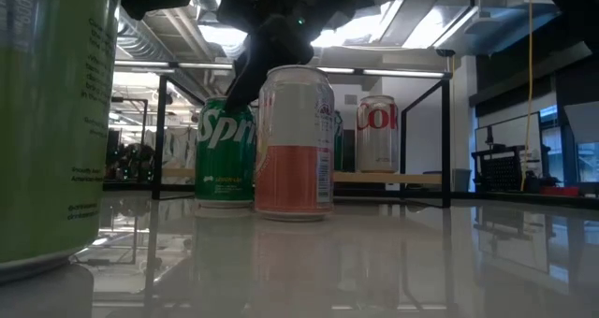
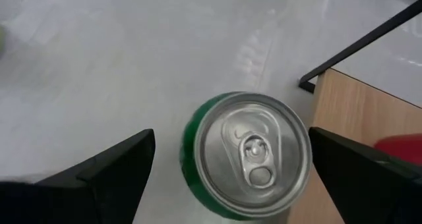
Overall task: Place canned beverage on shelf
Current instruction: Put the green soda can on the shelf aligned with the other green soda can, then put the pink soda can on the shelf
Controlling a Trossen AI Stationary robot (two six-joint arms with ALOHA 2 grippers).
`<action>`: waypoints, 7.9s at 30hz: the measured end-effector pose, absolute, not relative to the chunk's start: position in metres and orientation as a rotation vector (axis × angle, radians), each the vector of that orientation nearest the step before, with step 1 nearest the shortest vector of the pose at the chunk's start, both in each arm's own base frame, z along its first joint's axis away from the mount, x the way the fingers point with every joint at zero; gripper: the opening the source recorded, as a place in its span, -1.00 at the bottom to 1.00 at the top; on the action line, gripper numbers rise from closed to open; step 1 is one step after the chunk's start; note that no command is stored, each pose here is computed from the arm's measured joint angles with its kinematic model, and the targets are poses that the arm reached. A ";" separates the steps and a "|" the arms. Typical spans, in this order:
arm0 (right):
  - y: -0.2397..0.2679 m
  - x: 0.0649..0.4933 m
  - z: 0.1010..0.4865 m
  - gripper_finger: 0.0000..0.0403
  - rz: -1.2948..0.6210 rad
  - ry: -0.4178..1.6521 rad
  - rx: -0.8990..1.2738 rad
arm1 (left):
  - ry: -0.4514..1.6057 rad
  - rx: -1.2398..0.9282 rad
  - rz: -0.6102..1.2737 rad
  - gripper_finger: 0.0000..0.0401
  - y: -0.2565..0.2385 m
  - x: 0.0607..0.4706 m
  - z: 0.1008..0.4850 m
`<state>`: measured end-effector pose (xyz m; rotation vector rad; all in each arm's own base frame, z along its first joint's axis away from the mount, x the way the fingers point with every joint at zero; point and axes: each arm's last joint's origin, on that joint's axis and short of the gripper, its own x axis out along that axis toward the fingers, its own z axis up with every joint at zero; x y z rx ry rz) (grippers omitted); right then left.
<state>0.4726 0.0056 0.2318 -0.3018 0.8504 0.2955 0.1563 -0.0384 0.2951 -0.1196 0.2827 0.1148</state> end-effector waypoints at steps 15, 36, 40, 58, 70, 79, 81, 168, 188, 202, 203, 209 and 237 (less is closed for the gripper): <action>0.004 0.477 0.211 0.69 0.327 0.893 -0.316 | 0.283 -0.123 0.115 0.75 -0.038 0.156 0.295; 0.008 0.457 0.251 0.48 0.258 0.905 -0.151 | 0.283 -0.124 0.115 0.75 -0.038 0.156 0.295; 0.007 0.447 0.265 0.50 0.252 0.922 -0.141 | 0.283 -0.123 0.115 0.75 -0.039 0.156 0.295; 0.006 0.393 0.323 0.51 0.223 0.999 -0.095 | 0.283 -0.123 0.115 0.75 -0.038 0.156 0.295; -0.014 0.377 0.333 0.50 0.161 1.052 -0.048 | 0.284 -0.123 0.115 0.75 -0.038 0.156 0.295; -0.060 0.374 0.329 0.50 0.068 1.049 -0.033 | 0.284 -0.123 0.115 0.75 -0.038 0.156 0.295; -0.069 0.372 0.330 0.51 0.050 1.046 -0.028 | 0.284 -0.123 0.115 0.75 -0.038 0.156 0.295; -0.107 0.370 0.256 0.71 -0.134 1.103 -0.060 | 0.284 -0.123 0.115 0.75 -0.038 0.156 0.295; -0.107 0.370 0.256 0.71 -0.130 1.101 -0.066 | 0.284 -0.123 0.115 0.75 -0.039 0.156 0.295; -0.107 0.370 0.256 0.76 -0.127 1.102 -0.070 | 0.283 -0.123 0.115 0.75 -0.039 0.156 0.295; -0.107 0.370 0.256 0.80 -0.127 1.104 -0.070 | 0.283 -0.123 0.115 0.75 -0.038 0.156 0.295; -0.107 0.369 0.256 0.94 -0.128 1.108 -0.066 | 0.283 -0.123 0.115 0.75 -0.038 0.156 0.295; -0.100 0.362 0.347 0.82 -0.137 1.092 -0.045 | 0.283 -0.123 0.116 0.75 -0.038 0.156 0.295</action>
